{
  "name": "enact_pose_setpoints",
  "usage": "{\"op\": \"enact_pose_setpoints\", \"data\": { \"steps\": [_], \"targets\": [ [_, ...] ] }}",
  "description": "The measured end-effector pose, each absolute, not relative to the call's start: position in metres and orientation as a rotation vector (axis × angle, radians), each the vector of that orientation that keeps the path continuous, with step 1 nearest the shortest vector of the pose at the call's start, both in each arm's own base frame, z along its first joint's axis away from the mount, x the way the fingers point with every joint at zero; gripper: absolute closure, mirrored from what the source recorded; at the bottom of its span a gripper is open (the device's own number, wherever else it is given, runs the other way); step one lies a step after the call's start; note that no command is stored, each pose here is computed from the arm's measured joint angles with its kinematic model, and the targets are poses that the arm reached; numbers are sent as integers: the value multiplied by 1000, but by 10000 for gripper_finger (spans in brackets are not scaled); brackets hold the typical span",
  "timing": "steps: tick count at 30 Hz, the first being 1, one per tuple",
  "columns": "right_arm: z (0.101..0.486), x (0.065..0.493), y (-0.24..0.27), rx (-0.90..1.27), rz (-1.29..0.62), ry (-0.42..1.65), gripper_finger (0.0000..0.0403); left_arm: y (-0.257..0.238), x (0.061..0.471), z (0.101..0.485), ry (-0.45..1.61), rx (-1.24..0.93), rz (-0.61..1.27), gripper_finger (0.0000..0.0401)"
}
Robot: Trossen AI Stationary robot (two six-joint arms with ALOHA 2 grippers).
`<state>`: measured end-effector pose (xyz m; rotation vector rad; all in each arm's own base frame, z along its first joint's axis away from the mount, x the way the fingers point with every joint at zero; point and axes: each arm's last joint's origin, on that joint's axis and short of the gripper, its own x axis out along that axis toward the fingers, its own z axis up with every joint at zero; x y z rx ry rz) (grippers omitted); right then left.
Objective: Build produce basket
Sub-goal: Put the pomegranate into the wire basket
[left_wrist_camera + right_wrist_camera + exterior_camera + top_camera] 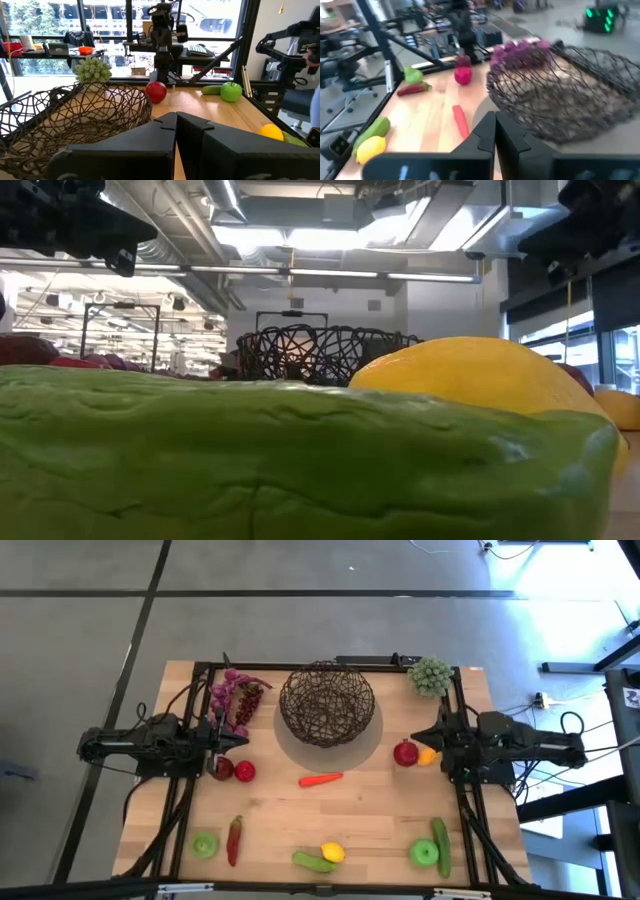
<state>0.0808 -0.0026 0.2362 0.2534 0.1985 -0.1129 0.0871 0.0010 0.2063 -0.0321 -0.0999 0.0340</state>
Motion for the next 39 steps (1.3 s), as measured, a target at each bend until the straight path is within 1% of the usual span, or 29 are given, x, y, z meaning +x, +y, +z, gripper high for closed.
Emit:
{"op": "enact_pose_setpoints", "data": {
  "steps": [10, 17, 21, 25, 34, 39],
  "targets": [
    [275, 104, -5, 589, -360, 542, 393, 1, 87, 206, -100, -32, 34, 401],
    [282, 119, -6, 766, -606, 758, 393, 1, 87, 206, -100, -32, 34, 401],
    [281, 127, -5, 795, -618, 828, 393, 1, 87, 206, -100, -32, 34, 401],
    [278, 134, -5, 786, -598, 860, 393, 1, 87, 206, -100, -32, 34, 401],
    [277, 136, -4, 1016, -716, 799, 393, 1, 87, 206, -100, -32, 34, 401],
    [277, 136, -4, 1052, -718, 805, 393, 1, 87, 206, -100, -32, 34, 401]
  ]
}}
